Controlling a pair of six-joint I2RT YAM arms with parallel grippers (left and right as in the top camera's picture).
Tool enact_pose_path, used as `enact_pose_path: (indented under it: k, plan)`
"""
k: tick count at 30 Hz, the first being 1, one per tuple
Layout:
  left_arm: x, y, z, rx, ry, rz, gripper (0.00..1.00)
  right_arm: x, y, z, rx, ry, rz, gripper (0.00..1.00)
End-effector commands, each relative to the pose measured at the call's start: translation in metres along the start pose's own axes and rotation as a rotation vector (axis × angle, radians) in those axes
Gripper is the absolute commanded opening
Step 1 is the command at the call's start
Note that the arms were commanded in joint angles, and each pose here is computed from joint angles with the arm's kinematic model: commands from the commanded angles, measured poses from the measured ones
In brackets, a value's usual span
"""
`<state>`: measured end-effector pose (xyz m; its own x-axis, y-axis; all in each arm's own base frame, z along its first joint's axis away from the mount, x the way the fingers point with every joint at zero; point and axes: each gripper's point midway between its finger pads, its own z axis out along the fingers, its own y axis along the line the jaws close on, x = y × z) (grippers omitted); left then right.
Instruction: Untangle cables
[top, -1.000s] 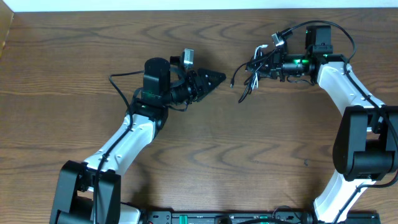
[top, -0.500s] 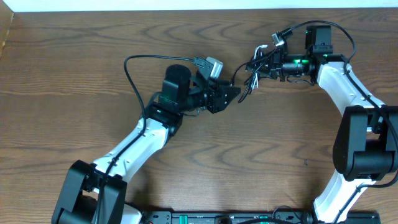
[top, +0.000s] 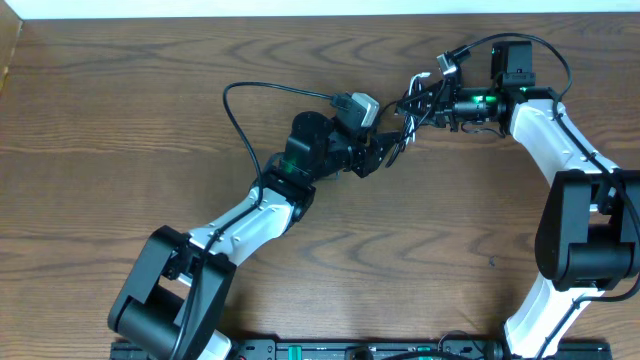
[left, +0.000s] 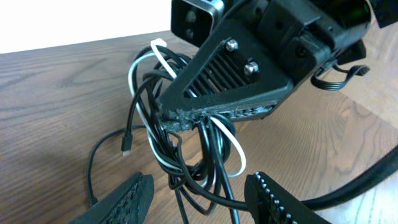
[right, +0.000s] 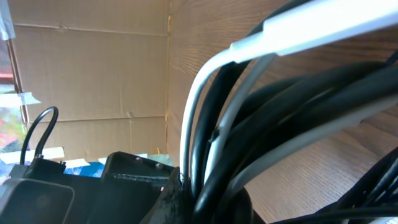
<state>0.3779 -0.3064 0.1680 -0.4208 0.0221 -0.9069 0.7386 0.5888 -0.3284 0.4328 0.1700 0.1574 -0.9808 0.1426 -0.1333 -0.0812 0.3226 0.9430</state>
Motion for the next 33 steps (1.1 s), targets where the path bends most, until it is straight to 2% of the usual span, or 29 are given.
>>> enact_pose_path:
  k: [1,6,12,16,22,24,29,33]
  plan:
    - [-0.009,0.001,-0.001,-0.011,-0.027,0.036,0.52,0.002,0.01,-0.002,-0.033,0.009,-0.036,0.01]
    - [-0.002,0.028,-0.01,-0.061,0.011,0.004,0.5,0.002,0.01,-0.002,-0.033,0.011,-0.031,0.01]
    - [0.001,-0.001,-0.026,0.225,0.042,0.073,0.5,0.003,0.01,-0.002,-0.032,0.012,-0.033,0.01]
    - [0.0,-0.021,-0.029,0.324,0.039,0.091,0.5,0.003,0.01,-0.002,-0.032,0.012,-0.033,0.01]
    - [0.003,-0.049,-0.023,0.392,0.038,0.123,0.5,0.003,0.01,-0.002,-0.032,0.012,-0.032,0.01]
    - [0.001,-0.051,-0.02,0.382,0.027,0.135,0.5,0.003,0.01,-0.002,-0.032,0.012,-0.032,0.01]
    - [-0.003,-0.022,-0.01,0.201,0.005,0.13,0.5,0.004,0.009,-0.002,-0.032,0.015,-0.026,0.01]
    - [-0.002,-0.018,-0.007,0.178,-0.001,0.133,0.49,0.006,0.008,-0.002,-0.029,0.02,-0.032,0.01]
